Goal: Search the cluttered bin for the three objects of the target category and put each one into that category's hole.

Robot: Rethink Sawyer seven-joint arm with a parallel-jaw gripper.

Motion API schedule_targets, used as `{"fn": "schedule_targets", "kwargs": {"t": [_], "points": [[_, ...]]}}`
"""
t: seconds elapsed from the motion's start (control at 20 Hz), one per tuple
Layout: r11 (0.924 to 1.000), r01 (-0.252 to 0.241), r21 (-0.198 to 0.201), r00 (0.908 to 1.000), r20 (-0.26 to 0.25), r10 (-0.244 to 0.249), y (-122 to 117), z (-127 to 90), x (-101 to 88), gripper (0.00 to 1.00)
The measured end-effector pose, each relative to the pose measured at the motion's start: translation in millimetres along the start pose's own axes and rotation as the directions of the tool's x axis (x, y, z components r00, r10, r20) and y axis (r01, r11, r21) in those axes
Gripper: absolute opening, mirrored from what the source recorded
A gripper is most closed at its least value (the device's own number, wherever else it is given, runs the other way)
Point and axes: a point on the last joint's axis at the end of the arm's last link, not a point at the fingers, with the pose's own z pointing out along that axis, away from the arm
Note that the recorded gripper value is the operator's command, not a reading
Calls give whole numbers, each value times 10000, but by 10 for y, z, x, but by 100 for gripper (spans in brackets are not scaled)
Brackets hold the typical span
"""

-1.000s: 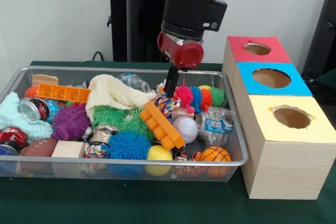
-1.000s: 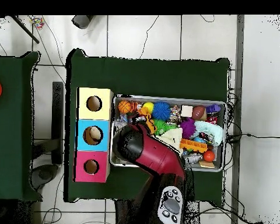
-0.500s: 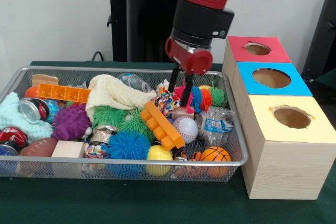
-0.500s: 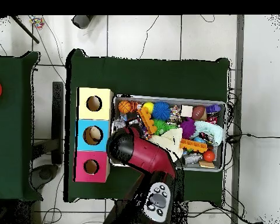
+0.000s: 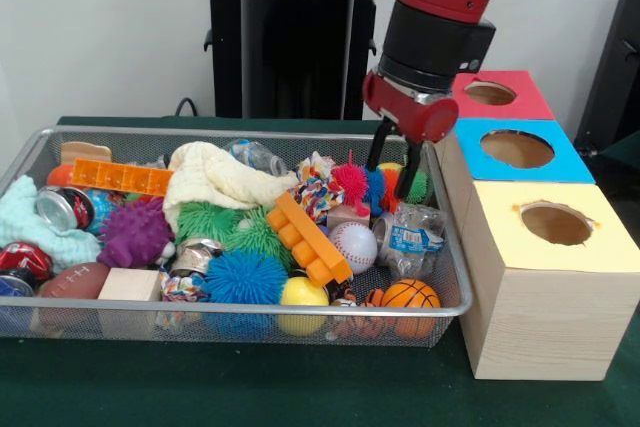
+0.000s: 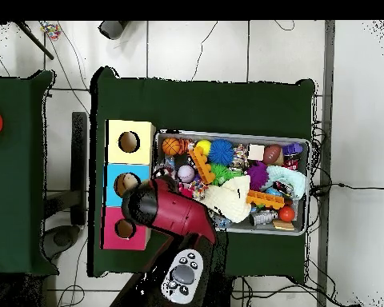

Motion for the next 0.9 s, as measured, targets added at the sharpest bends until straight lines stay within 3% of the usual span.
{"fn": "schedule_targets", "kwargs": {"t": [0.9], "points": [[10000, 91, 12, 9999, -126, -91, 85, -45, 29, 100]]}}
